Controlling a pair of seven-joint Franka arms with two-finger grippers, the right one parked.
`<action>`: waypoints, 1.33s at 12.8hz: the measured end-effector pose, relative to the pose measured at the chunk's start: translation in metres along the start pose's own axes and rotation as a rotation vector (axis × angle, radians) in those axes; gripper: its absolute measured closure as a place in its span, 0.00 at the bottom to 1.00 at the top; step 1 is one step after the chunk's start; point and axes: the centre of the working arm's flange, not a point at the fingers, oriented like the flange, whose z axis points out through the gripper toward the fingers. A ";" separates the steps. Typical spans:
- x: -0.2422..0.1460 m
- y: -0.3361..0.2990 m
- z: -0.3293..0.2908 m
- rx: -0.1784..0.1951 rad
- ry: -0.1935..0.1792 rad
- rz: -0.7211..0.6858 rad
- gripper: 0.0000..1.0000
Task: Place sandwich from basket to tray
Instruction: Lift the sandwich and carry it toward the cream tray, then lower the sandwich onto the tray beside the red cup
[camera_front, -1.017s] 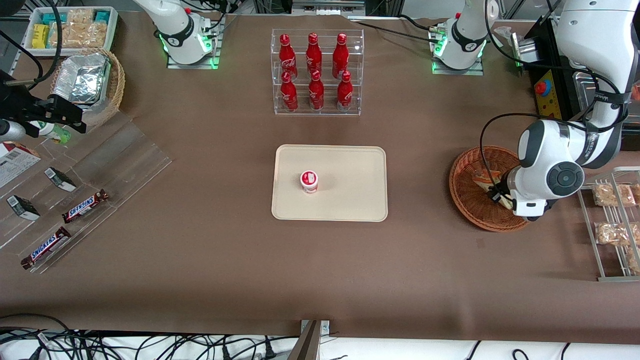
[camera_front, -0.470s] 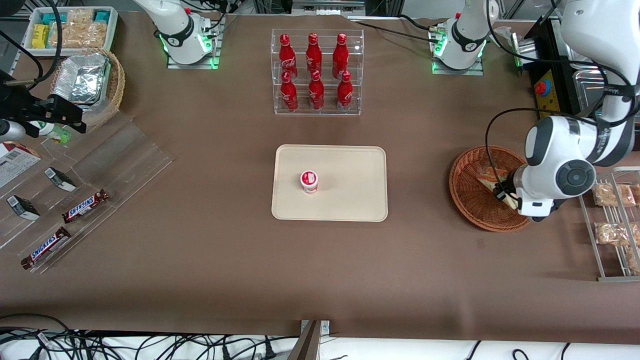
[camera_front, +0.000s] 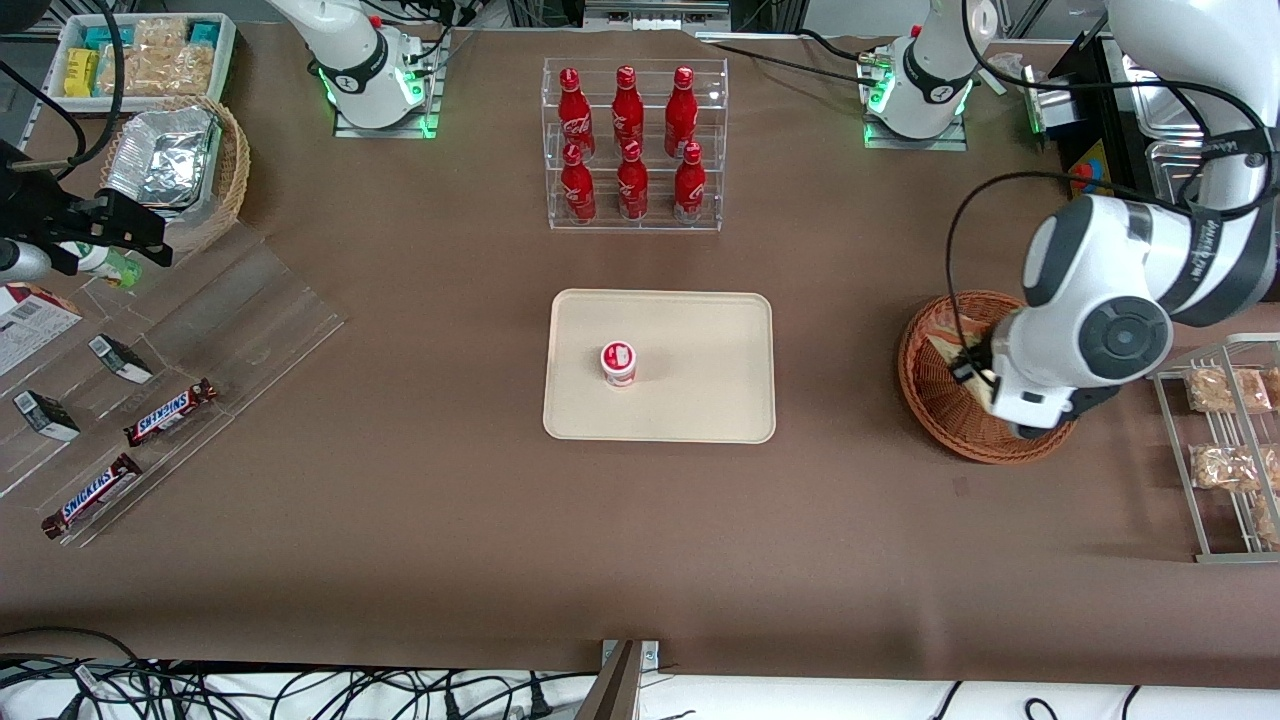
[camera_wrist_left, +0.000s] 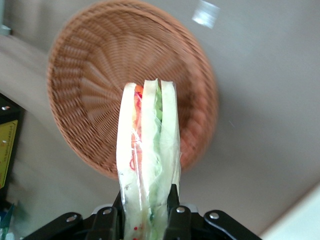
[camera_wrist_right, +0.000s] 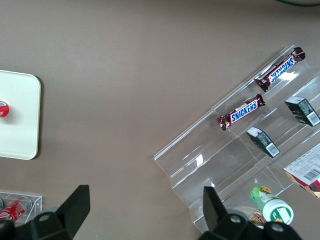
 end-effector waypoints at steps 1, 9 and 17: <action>-0.021 0.021 -0.012 -0.008 0.005 0.050 0.66; -0.139 0.133 -0.029 -0.062 0.068 0.347 0.66; -0.174 0.210 0.041 -0.088 0.067 0.473 0.66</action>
